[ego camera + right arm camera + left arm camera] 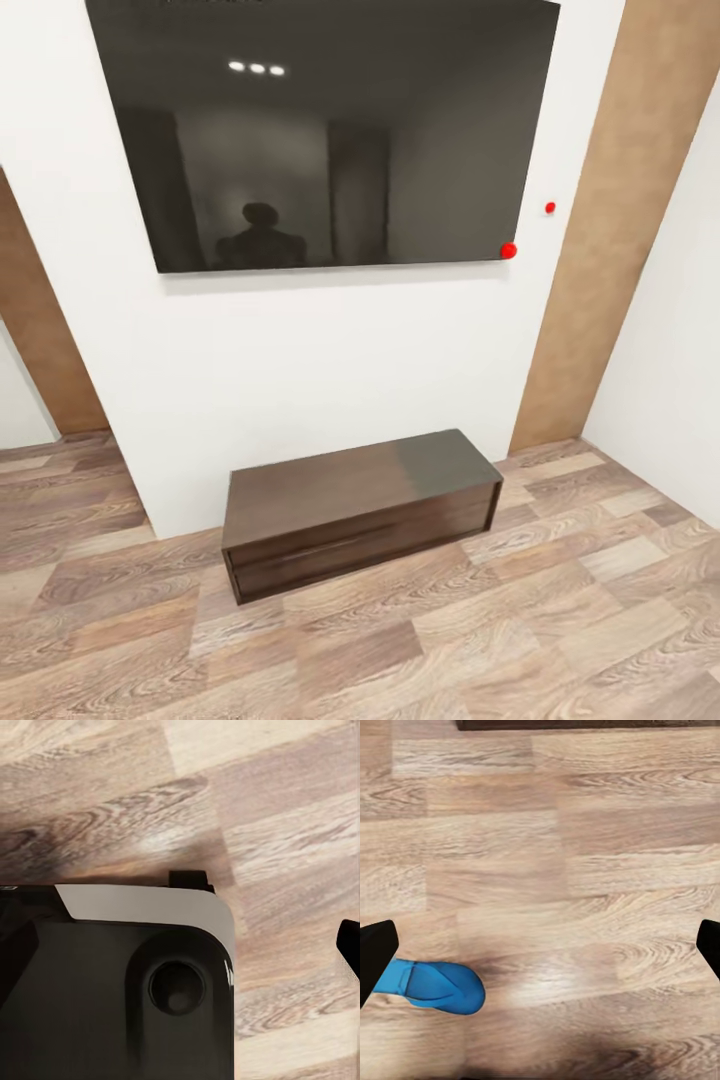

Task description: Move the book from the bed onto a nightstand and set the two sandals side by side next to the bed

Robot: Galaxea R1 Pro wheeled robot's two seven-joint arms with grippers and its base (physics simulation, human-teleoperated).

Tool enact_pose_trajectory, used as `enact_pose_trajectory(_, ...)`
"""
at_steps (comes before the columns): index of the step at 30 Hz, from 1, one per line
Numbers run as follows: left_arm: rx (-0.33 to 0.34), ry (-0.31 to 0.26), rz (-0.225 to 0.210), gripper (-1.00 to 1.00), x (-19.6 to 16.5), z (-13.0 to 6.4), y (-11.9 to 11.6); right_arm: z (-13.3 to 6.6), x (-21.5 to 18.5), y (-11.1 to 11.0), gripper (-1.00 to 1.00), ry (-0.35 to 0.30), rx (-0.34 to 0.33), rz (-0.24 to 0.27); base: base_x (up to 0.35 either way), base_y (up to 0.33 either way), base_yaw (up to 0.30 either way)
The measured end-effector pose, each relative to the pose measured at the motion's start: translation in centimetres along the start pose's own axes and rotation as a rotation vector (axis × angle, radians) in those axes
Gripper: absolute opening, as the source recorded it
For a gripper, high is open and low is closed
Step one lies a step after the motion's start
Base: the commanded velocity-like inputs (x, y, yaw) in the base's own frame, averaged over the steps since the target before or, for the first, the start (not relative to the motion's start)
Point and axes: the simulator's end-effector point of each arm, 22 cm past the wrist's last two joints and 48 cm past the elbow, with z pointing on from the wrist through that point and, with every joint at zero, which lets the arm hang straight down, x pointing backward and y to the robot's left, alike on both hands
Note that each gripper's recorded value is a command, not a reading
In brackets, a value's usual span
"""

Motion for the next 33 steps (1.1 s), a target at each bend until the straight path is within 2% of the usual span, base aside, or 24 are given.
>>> enact_pose_trajectory(33,0.0,0.0,0.0,1.0,-0.02,0.01,-0.01,0.0,-0.03,0.0,1.0,-0.001,0.0,0.0,0.0,0.0,0.291)
